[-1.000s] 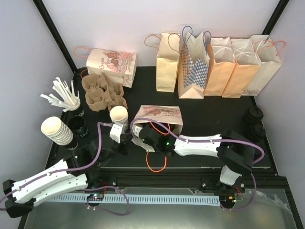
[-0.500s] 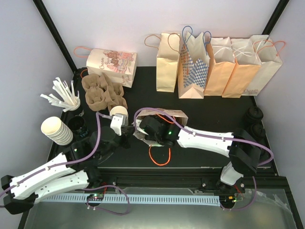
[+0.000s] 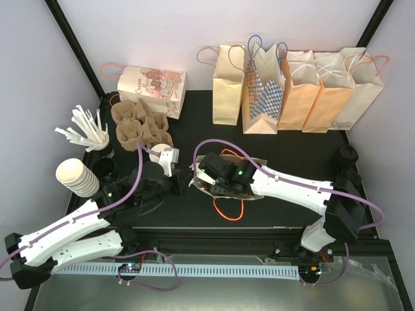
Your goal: Pack the takeout coffee
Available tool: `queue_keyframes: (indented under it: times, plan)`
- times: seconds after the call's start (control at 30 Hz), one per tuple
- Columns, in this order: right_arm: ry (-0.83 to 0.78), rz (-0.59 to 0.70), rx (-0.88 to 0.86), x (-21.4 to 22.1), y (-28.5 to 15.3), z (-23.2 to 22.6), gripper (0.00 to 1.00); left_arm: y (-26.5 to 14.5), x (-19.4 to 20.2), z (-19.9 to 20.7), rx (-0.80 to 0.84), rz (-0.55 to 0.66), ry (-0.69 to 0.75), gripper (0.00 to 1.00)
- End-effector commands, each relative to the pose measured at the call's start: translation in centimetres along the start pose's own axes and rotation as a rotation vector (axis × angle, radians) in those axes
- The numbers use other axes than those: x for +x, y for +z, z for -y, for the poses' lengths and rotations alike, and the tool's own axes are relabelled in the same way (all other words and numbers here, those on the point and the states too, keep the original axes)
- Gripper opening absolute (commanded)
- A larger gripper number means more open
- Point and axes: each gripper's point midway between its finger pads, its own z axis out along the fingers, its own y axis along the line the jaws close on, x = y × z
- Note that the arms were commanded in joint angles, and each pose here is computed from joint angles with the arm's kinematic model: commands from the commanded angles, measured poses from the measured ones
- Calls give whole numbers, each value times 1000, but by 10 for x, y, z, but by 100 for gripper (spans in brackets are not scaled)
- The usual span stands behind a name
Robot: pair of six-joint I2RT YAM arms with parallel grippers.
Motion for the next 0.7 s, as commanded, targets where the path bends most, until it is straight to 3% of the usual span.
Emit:
queue_keyframes:
  times: [0.0, 0.33, 0.67]
  plan:
    - [41, -39, -126, 16, 4, -16, 34, -4, -9, 50, 218, -63, -98, 2]
    - [86, -64, -210, 23, 31, -5, 34, 15, -38, 46, 205, -45, -81, 5]
    - [92, -130, -314, 38, 59, -18, 35, 7, -75, 43, 166, 61, 0, 62]
